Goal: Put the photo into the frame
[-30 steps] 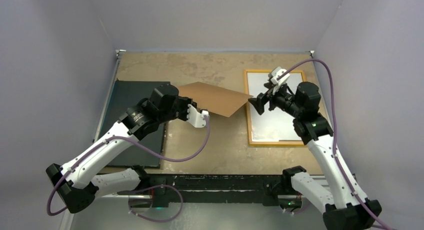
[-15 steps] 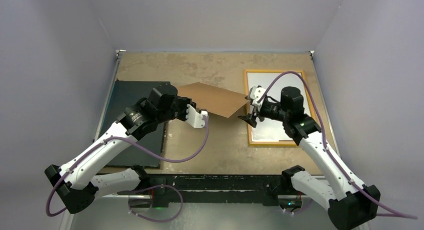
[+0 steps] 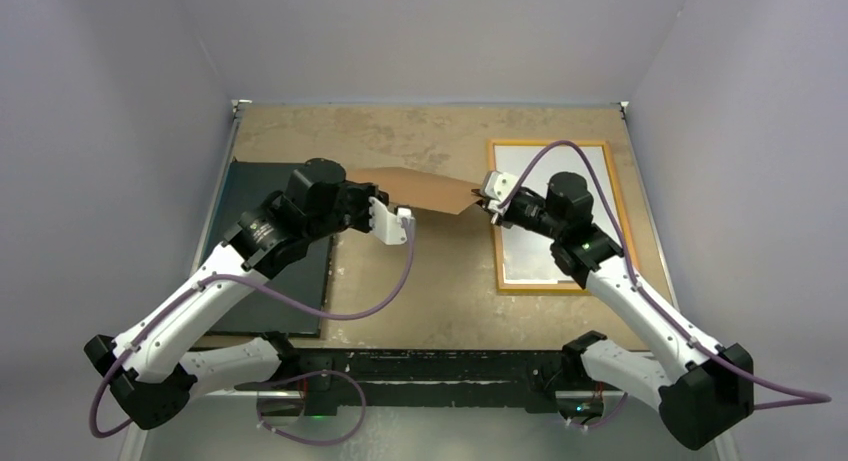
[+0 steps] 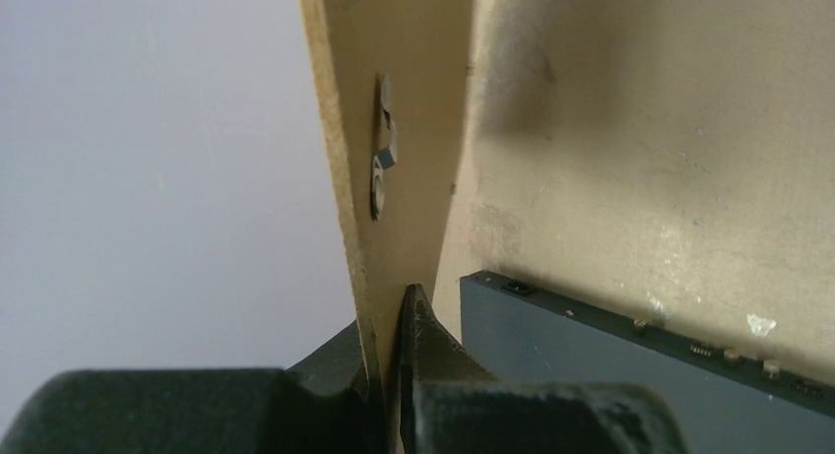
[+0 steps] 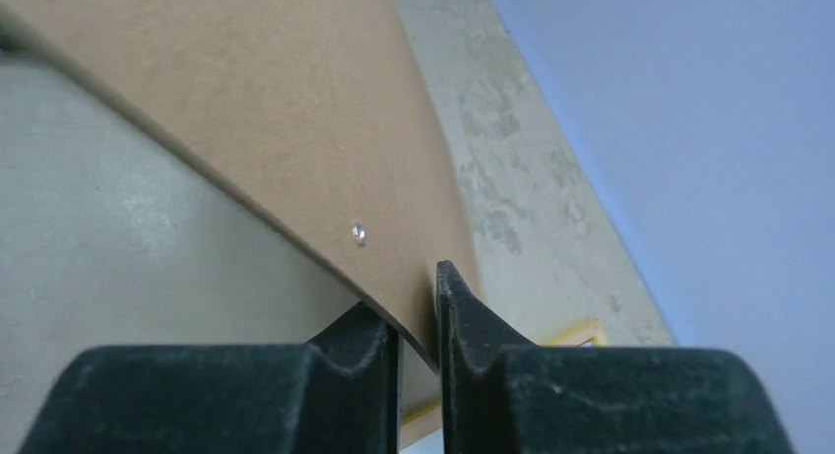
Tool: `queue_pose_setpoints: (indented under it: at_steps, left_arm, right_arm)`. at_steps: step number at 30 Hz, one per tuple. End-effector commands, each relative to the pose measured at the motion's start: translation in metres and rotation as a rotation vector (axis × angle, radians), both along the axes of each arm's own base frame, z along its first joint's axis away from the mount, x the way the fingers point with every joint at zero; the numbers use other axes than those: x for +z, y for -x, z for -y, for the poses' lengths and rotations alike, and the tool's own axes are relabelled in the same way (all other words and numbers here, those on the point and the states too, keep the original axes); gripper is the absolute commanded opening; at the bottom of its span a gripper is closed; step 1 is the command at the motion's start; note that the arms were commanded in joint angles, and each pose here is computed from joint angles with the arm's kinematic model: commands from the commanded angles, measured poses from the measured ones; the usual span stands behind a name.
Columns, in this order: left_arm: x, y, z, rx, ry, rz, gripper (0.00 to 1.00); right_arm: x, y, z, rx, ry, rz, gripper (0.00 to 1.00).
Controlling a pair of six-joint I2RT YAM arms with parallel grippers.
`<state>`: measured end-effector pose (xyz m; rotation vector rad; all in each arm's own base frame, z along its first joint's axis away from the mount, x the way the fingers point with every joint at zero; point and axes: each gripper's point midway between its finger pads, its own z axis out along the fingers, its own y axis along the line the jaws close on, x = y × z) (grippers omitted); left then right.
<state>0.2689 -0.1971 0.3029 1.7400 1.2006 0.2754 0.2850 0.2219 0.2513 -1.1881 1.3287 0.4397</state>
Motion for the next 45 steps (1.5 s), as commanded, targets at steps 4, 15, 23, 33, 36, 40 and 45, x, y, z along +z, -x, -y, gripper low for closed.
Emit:
queue_pose_setpoints:
  at_steps: [4, 15, 23, 33, 36, 40, 45]
  left_arm:
    - [0.118, -0.017, -0.002, 0.094, 0.330, 0.287, 0.01]
    - [0.243, -0.017, -0.035, 0.240, 0.779, 0.616, 0.86]
    - [0.233, -0.023, -0.036, 0.295, 0.820, 0.501, 0.90]
    - [0.127, -0.080, -0.033, 0.427, 0.685, 0.016, 0.82]
    - [0.091, -0.093, -0.031, 0.454, 0.649, -0.092, 0.81]
    - [0.046, -0.104, -0.025, 0.476, 0.584, -0.219, 0.76]
    - [0.012, -0.112, -0.017, 0.477, 0.535, -0.320, 0.70]
  right_arm:
    - [0.083, 0.007, -0.003, -0.031, -0.260, 0.097, 0.00]
    - [0.111, 0.013, -0.024, 0.065, -0.371, -0.042, 0.00]
    - [0.142, -0.027, -0.004, -0.226, -0.561, -0.279, 0.00]
    - [0.139, -0.099, 0.056, -0.423, -0.632, -0.721, 0.00]
    - [0.143, -0.107, 0.087, -0.500, -0.679, -0.755, 0.00]
    - [0.142, -0.108, 0.133, -0.574, -0.788, -0.779, 0.00]
    - [0.128, -0.109, 0.189, -0.689, -0.875, -0.751, 0.00]
